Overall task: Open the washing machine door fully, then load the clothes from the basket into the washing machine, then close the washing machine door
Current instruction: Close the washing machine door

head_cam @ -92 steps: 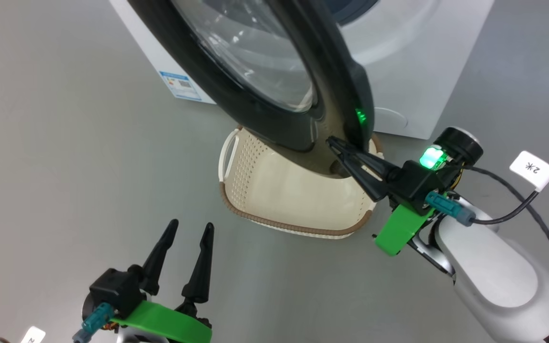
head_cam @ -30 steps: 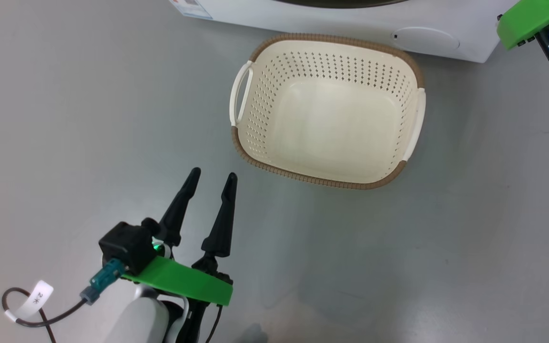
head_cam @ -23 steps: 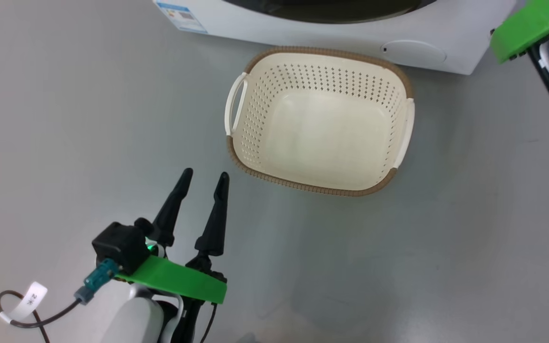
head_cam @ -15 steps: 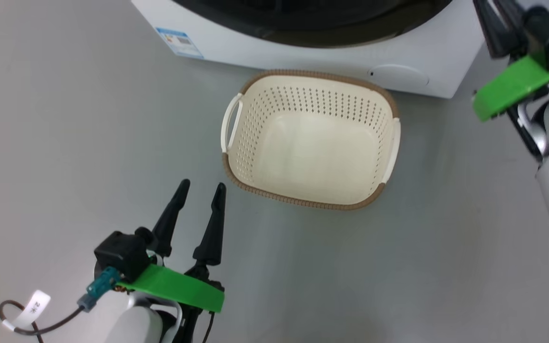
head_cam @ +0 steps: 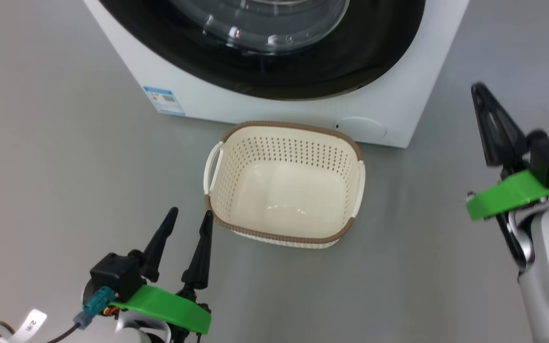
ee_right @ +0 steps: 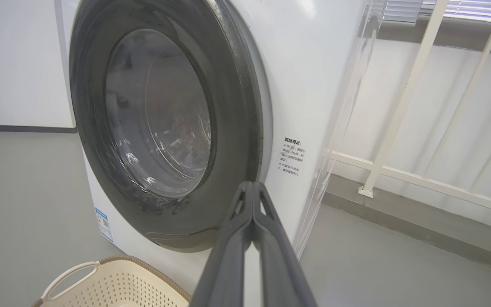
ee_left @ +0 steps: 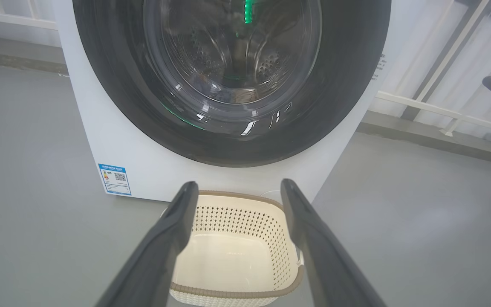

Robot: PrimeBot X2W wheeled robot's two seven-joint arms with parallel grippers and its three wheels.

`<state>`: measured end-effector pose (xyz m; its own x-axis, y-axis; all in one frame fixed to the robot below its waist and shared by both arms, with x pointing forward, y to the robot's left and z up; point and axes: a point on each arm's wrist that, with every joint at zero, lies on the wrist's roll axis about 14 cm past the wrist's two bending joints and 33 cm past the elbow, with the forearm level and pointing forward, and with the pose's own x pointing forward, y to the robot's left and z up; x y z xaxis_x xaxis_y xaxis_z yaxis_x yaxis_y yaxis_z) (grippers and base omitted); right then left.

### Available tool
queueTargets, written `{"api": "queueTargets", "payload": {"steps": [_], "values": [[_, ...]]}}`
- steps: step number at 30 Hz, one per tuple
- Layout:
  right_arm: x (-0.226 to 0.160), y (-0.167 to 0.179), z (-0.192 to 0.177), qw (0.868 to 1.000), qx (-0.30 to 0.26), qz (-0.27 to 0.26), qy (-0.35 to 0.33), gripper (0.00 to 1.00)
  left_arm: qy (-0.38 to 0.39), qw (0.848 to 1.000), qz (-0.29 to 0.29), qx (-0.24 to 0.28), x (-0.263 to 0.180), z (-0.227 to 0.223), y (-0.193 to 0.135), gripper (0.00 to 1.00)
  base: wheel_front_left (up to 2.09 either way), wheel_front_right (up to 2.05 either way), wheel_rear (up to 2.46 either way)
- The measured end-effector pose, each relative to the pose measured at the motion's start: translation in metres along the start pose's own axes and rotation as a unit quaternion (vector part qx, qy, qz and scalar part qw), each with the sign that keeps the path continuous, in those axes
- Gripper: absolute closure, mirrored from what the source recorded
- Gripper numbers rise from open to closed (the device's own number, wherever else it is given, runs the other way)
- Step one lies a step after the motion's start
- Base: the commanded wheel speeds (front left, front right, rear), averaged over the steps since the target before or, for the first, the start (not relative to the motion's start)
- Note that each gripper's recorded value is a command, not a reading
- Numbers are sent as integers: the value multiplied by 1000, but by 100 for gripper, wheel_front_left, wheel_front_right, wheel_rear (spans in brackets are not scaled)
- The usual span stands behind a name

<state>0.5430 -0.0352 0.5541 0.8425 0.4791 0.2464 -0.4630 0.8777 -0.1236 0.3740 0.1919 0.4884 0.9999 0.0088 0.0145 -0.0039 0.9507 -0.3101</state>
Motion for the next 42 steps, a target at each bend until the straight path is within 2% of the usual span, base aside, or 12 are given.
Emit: {"api": "queueTargets", "payload": {"steps": [14,24,25,26,27,28,42], "values": [[-103,-36,22,992,3,-122,25,100,-16,999,-35,-2,-5,11,-16,0,0,0,0],[-157,-45,26,985,2,-168,47,100,-14,998,-66,-7,-1,8,-35,0,0,0,0],[-162,-46,27,984,1,-172,49,92,-16,998,-68,-8,0,9,-36,0,0,0,0],[-166,-46,27,983,1,-176,51,63,-17,997,-71,-8,0,10,-38,0,0,0,0],[-169,-47,27,983,1,-178,52,9,-19,997,-72,-8,1,11,-39,0,0,0,0],[-172,-48,28,982,0,-181,52,0,-19,997,-74,-9,0,11,-40,0,0,0,0],[-188,-40,27,981,7,-182,59,0,-18,997,-71,-13,-8,9,-39,0,0,0,0]]}}
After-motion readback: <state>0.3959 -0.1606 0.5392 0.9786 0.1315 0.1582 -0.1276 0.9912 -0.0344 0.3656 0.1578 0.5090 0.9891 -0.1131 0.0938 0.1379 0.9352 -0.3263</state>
